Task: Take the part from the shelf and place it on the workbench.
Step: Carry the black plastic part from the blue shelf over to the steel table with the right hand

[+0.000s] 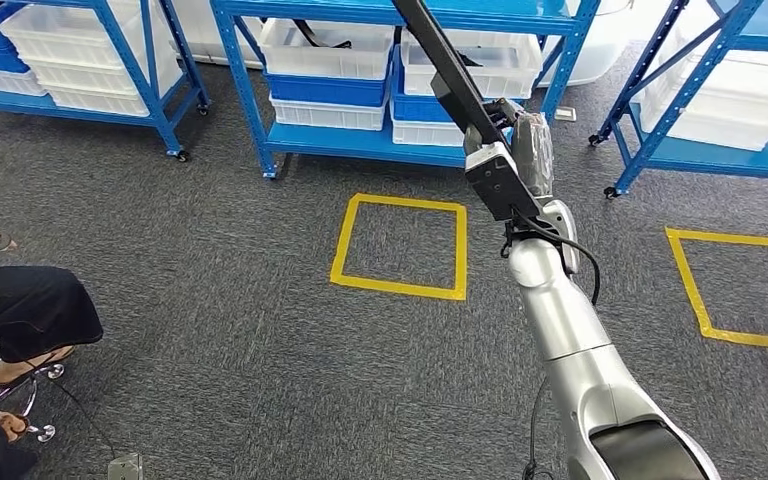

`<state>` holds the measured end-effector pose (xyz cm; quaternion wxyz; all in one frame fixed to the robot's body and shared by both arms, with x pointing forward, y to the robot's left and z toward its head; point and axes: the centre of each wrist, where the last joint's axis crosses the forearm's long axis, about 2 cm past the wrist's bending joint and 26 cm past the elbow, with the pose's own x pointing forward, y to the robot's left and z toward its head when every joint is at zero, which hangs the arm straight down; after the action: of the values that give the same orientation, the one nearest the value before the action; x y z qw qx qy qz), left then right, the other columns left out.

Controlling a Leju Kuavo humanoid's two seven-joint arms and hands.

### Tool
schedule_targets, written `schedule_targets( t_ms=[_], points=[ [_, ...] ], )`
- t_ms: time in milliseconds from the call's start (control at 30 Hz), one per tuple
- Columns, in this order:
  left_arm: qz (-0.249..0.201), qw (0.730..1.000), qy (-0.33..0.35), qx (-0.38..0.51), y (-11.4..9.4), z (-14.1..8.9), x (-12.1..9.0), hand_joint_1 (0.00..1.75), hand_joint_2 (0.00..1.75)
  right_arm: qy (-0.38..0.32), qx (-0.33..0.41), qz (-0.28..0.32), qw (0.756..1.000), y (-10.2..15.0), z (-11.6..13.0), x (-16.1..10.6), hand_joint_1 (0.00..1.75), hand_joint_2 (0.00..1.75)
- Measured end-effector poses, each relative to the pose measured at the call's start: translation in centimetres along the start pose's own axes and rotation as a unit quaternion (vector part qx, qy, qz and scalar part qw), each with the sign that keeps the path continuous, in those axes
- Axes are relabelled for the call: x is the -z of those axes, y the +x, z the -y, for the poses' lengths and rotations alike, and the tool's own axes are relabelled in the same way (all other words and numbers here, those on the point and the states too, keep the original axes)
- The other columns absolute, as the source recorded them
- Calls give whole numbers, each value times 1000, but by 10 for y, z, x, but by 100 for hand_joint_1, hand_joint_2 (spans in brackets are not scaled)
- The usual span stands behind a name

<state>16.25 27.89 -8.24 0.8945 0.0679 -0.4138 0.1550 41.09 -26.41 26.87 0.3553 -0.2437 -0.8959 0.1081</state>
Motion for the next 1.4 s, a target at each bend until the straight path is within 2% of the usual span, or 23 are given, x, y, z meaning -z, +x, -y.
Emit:
schedule_targets(
  t_ms=[700,933,1400],
  points=[
    [4,1000,4,-2,-1,-3,0,0,175,-6,-11,2,1000,-2,4,-6,175,175],
    [3,1000,7,-6,-2,-3,-1,0,175,-1,-32,-4,999,-10,14,-14,175,175],
    [-3,1000,22,-15,-13,-13,-6,0,175,-18,-80,-4,997,-20,48,-20,175,175]
  ],
)
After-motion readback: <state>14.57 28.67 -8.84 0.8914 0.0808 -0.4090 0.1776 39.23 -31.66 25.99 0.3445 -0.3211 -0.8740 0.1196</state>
